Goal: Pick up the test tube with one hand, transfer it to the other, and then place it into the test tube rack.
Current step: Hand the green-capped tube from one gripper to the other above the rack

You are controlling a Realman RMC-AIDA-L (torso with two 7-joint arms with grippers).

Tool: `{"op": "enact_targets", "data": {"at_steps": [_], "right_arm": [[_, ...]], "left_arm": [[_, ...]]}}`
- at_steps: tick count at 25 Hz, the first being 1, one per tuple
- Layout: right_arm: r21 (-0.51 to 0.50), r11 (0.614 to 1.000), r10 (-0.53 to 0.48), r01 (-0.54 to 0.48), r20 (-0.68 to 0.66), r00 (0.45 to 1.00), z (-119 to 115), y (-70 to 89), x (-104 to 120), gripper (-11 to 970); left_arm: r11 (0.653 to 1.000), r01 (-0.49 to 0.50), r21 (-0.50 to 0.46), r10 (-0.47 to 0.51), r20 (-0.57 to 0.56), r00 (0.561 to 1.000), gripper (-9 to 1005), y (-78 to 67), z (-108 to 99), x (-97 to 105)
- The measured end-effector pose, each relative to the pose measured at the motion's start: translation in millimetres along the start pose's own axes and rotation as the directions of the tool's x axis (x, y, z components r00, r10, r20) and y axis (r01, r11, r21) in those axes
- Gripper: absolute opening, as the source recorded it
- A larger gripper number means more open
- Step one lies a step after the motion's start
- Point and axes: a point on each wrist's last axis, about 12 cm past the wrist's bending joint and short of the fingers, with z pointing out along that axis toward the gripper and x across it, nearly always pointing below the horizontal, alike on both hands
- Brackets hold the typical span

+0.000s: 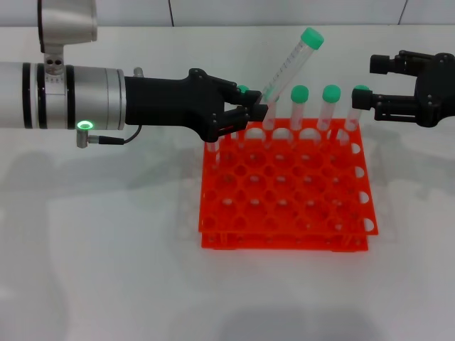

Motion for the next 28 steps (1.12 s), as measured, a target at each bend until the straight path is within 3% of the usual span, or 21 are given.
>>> {"op": "enact_targets", "data": {"at_steps": [12,28], "right_arm": [[-0.011,1.0,0.002,-0.001,0.036,0.999,5,0.1,-6,767],[-0.077,0.997,-0.003,0.007,0.059,0.998,31,-1.4,-20,767]], "left_arm": [[1.0,-0.005,-0.002,0.005,-0.002,1.0,194,-0.2,-1,2],[1.0,0.0,0.006,0.0,0.003,1.0,193,-2.9,2,3]]}}
